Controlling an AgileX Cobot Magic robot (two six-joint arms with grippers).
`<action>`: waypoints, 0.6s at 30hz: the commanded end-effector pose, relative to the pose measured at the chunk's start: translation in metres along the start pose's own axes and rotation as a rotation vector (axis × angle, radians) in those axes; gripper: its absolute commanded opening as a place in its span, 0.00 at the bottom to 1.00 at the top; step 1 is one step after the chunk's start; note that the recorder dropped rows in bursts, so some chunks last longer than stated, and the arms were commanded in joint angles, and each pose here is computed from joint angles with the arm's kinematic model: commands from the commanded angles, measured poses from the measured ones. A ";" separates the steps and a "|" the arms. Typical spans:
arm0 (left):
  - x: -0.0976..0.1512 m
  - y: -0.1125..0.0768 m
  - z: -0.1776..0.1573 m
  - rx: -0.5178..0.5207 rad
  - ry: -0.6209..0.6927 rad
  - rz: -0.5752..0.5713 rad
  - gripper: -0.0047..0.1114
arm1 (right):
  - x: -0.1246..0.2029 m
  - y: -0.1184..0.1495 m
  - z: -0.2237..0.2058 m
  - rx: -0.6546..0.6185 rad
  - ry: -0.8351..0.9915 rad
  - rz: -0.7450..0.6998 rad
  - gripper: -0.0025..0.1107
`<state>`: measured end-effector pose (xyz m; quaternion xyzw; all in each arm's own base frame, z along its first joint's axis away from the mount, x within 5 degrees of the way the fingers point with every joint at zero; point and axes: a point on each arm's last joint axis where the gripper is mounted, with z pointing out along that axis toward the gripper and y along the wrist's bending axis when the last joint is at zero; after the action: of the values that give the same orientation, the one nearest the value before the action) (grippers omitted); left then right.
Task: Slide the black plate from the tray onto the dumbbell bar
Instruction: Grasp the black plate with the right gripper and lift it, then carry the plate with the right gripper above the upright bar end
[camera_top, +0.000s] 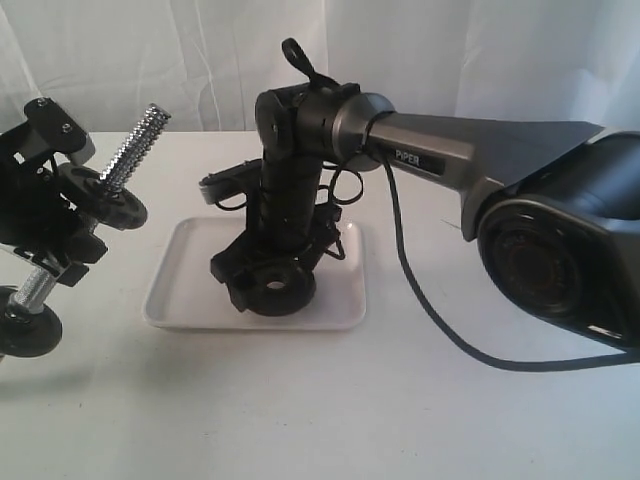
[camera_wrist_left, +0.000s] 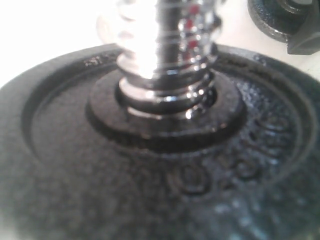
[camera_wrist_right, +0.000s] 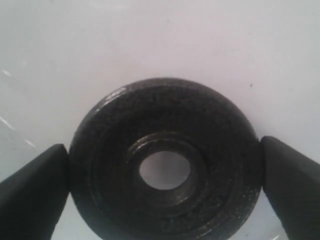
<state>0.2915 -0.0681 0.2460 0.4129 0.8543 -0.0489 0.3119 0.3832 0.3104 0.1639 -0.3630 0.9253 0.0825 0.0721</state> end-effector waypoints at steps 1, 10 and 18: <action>-0.019 0.005 -0.024 -0.081 -0.131 -0.044 0.04 | -0.006 -0.012 -0.035 -0.033 -0.066 0.059 0.02; -0.018 0.005 -0.024 -0.076 -0.128 -0.041 0.04 | -0.003 -0.054 -0.057 -0.385 -0.147 0.265 0.02; -0.018 0.005 -0.024 -0.073 -0.126 -0.041 0.04 | -0.008 -0.085 -0.088 -0.752 -0.363 0.393 0.02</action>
<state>0.2902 -0.0684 0.2461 0.4154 0.8543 -0.0518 0.3082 0.4359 0.2430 0.2149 -0.1821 0.8902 0.4143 0.0530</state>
